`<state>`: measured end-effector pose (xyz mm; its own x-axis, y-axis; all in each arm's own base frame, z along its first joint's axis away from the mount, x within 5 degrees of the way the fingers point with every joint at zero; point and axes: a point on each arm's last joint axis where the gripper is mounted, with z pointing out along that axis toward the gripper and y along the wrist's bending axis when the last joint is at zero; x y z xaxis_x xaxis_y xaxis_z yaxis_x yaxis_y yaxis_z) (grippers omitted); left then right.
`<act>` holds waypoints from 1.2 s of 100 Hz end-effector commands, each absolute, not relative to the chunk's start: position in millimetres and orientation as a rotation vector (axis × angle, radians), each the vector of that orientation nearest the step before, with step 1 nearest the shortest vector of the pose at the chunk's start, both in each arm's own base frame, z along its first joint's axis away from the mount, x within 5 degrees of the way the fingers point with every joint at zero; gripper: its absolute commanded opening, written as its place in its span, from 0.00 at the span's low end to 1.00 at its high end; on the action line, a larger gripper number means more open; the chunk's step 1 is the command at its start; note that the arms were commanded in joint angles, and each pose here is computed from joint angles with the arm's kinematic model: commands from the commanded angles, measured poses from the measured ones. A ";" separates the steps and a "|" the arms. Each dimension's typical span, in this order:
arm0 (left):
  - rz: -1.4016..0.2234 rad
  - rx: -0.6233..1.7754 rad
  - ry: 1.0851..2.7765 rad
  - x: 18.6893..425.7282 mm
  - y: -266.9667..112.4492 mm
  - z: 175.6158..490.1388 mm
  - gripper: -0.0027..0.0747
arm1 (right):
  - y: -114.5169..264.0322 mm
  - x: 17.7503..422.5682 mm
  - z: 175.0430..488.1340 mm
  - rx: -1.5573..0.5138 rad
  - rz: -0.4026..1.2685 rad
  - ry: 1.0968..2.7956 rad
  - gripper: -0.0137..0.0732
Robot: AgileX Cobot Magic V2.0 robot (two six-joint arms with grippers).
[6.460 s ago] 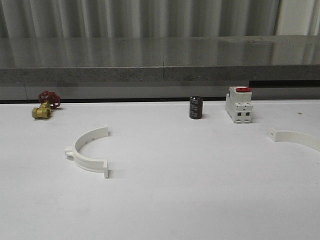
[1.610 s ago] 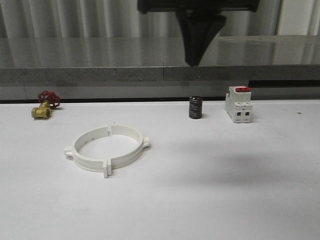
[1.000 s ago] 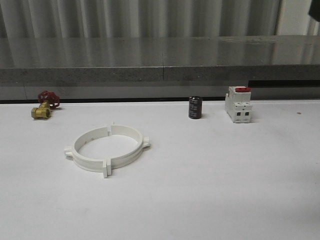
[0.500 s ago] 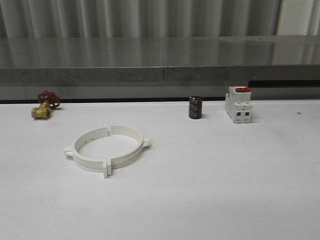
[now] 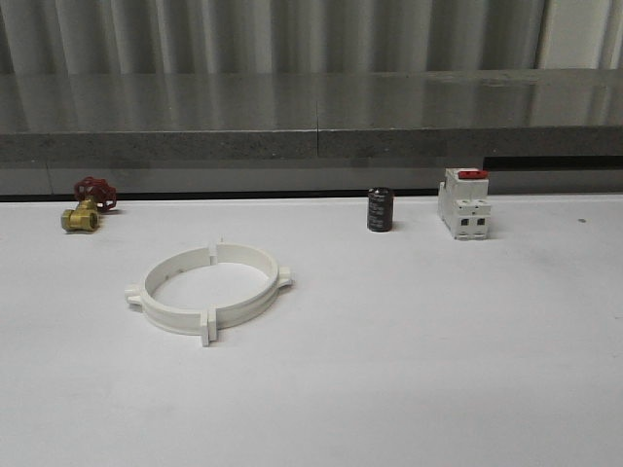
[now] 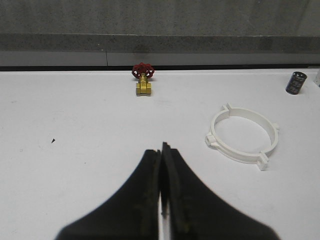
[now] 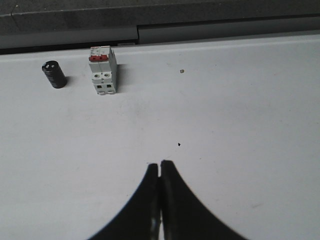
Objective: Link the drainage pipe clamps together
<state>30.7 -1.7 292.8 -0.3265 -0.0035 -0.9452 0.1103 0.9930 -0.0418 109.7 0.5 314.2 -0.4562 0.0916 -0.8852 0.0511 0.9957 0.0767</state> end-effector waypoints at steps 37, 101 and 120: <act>-0.125 0.074 1.815 31.8 -2.2 306.4 0.01 | -2.1 58.4 287.6 0.067 0.041 1.621 0.09; -0.124 0.072 1.813 31.8 -2.1 306.5 0.01 | -4.4 54.1 208.5 0.157 0.040 1.484 0.09; -0.124 0.072 1.813 31.8 -2.1 306.5 0.01 | -4.7 54.3 205.4 0.163 0.038 1.520 0.08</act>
<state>30.6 -1.6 292.6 -0.3278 -0.0041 -0.9447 0.1080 0.9933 -0.0417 56.5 -4.7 193.5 -0.0414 0.1487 -0.9880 0.0857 0.9857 0.1448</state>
